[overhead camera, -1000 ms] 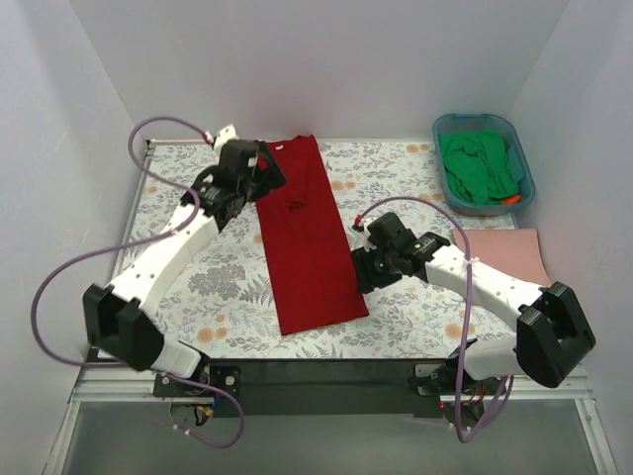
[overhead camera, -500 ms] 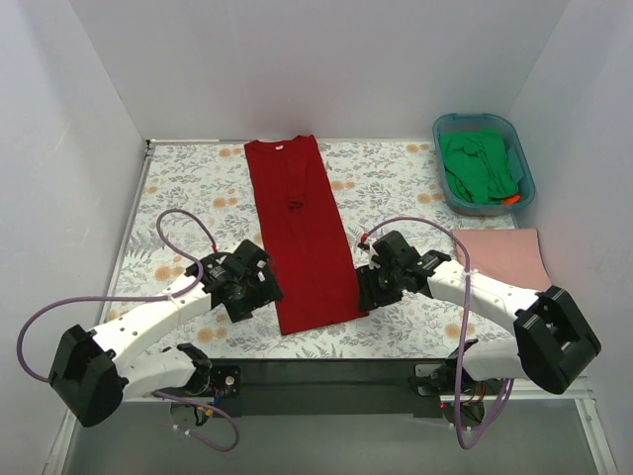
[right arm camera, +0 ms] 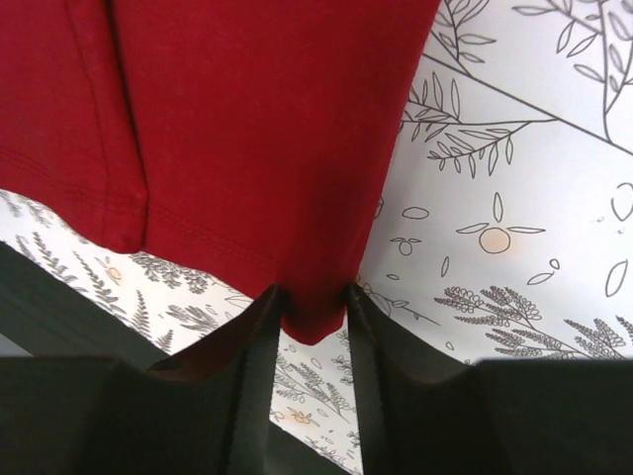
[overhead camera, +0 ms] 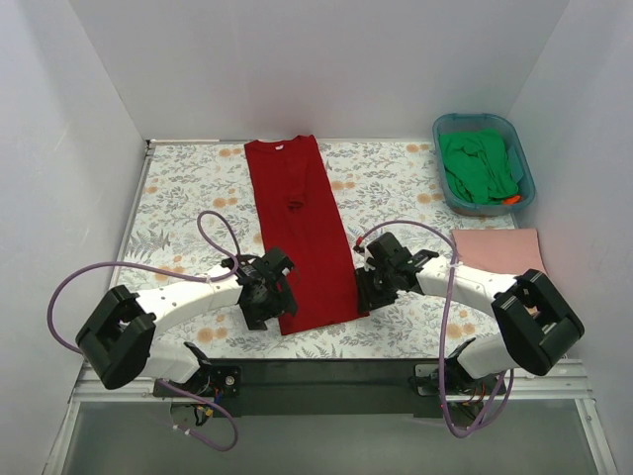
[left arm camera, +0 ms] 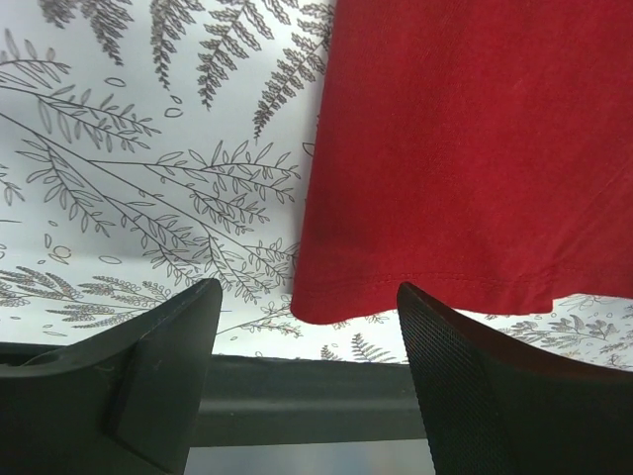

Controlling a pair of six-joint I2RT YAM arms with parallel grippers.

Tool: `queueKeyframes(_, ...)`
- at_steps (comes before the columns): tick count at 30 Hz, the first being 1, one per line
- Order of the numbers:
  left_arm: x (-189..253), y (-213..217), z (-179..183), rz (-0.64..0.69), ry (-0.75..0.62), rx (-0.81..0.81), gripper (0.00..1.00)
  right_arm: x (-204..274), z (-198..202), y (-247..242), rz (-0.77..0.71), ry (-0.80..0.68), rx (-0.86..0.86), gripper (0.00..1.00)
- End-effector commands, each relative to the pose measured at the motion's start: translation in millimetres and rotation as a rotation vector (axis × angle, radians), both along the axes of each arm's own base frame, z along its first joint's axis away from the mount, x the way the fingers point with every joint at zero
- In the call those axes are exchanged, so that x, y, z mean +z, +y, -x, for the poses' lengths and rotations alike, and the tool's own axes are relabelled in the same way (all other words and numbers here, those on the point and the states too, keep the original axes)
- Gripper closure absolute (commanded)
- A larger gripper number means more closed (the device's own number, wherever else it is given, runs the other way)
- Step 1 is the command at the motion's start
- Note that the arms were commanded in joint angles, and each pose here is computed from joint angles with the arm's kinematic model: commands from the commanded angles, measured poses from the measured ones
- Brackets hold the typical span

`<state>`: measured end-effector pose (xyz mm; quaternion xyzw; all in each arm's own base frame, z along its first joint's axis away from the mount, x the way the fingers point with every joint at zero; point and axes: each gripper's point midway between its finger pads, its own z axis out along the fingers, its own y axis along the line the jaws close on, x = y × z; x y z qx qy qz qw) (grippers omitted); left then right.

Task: Fold and stack the t-shirts
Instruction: Fold the tshirt

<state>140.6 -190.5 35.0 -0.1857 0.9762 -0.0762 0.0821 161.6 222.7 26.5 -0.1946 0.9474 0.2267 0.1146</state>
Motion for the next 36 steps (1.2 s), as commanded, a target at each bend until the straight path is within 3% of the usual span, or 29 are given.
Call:
queueKeyframes(1,7.0,-12.9,-0.5,0.046,0.004,-0.008,0.3,-7.8,1.3,-2.8,0.007,0.015,-0.006,0.63)
queueKeyframes(4,5.7,-9.5,2.6,0.035,0.015,-0.007,0.31,-12.4,2.9,-9.7,0.018,0.026,-0.022,0.69)
queueKeyframes(9,1.7,-7.7,6.3,0.02,0.038,-0.018,0.33,-12.7,3.9,-13.0,0.011,0.029,-0.02,0.99)
queueKeyframes(15,-1.6,-10.0,7.5,0.023,0.05,-0.028,0.38,-14.9,5.5,-12.9,0.01,0.039,-0.011,0.99)
queueKeyframes(22,-11.6,-12.2,14.0,0.024,0.096,-0.045,0.53,-15.2,6.2,-12.4,0.005,0.04,-0.006,0.99)
queueKeyframes(29,-19.7,-15.2,18.4,0.02,0.13,-0.072,0.57,-16.0,7.9,-14.6,0.007,0.043,-0.01,0.99)
queueKeyframes(32,-21.7,-13.7,21.5,0.012,0.143,-0.071,0.7,-16.5,8.7,-15.2,0.008,0.044,-0.01,0.99)
queueKeyframes(34,-22.2,-10.9,22.7,0.002,0.145,-0.065,0.92,-17.2,8.8,-17.0,0.013,0.049,-0.017,0.99)
queueKeyframes(36,-22.8,-4.2,26.4,-0.021,0.154,-0.062,0.99,-17.3,8.6,-18.9,0.017,0.049,-0.023,0.99)
